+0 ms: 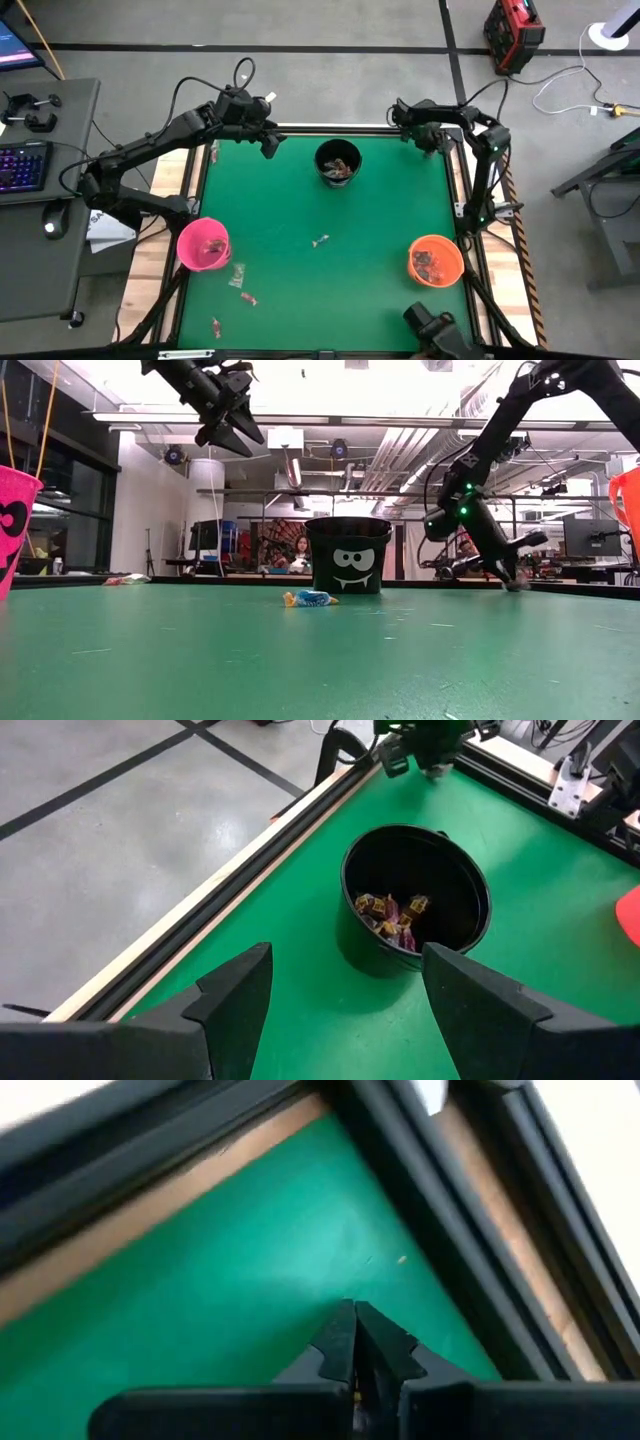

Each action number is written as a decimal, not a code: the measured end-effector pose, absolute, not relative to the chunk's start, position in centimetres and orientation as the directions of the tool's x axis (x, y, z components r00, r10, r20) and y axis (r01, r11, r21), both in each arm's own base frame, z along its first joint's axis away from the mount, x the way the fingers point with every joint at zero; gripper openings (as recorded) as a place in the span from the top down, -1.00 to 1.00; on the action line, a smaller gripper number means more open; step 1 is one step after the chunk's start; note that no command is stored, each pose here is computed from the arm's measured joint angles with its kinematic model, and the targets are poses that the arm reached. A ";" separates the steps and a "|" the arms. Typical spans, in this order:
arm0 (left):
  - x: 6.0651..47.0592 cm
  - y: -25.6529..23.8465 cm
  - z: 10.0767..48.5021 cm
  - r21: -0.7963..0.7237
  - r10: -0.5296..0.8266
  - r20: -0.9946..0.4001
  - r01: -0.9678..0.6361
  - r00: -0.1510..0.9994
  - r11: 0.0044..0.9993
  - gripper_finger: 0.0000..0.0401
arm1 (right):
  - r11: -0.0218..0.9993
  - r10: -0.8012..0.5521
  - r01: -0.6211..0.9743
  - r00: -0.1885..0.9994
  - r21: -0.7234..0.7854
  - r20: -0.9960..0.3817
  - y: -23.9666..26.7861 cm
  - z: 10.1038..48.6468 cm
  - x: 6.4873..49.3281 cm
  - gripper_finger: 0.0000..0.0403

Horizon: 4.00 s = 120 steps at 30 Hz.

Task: Sort candy by brand, put in halloween buckets
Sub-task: Put the transparent candy into the black bucket

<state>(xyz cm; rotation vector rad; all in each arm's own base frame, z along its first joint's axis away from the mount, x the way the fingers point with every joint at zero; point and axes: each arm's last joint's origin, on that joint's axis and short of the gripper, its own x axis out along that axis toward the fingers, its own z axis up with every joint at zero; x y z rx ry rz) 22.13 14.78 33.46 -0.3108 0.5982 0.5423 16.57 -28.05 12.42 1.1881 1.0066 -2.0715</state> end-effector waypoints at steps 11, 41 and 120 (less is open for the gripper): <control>22.1 14.7 33.3 -0.120 0.386 -0.617 -0.567 0.686 0.815 -0.23 | -0.138 -0.090 0.966 -0.232 -0.218 -0.969 -21.8 14.4 23.9 1.00; 22.6 13.8 33.3 -0.225 0.338 -0.626 -0.578 0.703 0.784 -0.23 | 0.358 -0.255 0.927 0.213 0.112 -0.943 -12.0 29.7 19.7 0.88; 22.3 12.5 34.8 -0.370 0.349 -0.550 -0.596 0.759 0.713 -0.23 | 0.994 -0.054 -0.100 -0.022 -0.051 -0.998 -18.4 16.3 27.5 -0.15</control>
